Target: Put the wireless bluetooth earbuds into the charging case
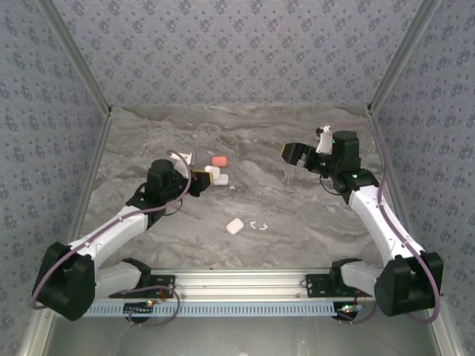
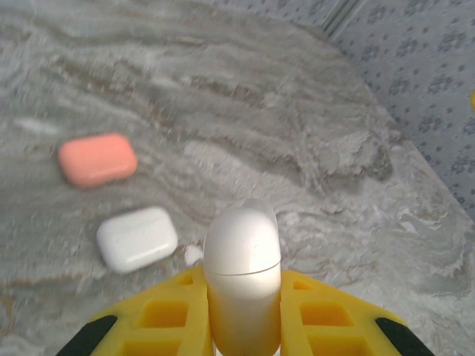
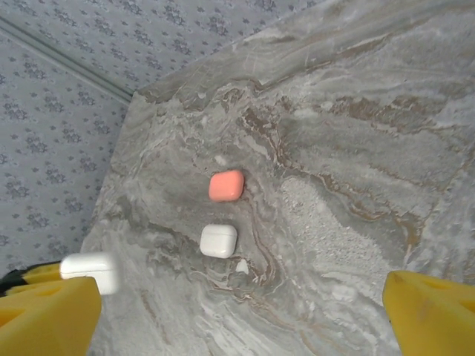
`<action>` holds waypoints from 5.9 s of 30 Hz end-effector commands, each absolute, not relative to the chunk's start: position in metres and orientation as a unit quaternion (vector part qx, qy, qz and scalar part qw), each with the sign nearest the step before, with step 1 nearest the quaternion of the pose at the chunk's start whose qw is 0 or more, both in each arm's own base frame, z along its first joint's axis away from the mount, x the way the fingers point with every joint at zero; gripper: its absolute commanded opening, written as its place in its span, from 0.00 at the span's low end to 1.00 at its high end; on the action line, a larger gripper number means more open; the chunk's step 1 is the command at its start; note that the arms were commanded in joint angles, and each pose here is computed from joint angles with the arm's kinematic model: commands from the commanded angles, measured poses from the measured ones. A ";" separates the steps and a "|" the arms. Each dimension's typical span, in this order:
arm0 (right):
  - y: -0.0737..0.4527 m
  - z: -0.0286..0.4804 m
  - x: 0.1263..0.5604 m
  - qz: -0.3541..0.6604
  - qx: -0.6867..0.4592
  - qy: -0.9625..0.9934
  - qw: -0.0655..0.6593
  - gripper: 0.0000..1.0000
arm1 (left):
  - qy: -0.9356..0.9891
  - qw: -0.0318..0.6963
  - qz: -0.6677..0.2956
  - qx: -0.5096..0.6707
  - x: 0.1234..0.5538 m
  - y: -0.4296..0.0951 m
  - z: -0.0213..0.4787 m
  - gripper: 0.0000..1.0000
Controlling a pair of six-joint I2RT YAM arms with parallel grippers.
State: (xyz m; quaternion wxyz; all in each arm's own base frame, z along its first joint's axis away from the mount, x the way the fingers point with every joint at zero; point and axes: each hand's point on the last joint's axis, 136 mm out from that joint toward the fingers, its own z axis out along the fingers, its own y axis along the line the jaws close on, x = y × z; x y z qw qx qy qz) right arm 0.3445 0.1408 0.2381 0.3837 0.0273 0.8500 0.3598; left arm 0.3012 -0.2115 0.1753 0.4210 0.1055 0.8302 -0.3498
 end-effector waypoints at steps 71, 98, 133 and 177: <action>0.264 0.157 0.234 0.032 -0.779 0.586 0.222 1.00 | 0.822 0.532 -0.175 -0.103 0.315 -0.082 0.214 0.94; 0.317 0.022 0.214 -0.018 -0.861 0.504 0.071 0.74 | 0.828 0.531 -0.150 -0.099 0.306 -0.071 0.207 0.94; 0.264 0.182 0.297 0.053 -0.562 0.719 0.404 0.42 | 0.816 0.409 -0.408 0.022 0.286 -0.180 0.238 0.86; 0.253 0.228 0.293 0.118 -0.500 0.714 0.476 0.43 | 0.750 0.326 -0.550 0.171 0.283 -0.350 0.258 0.45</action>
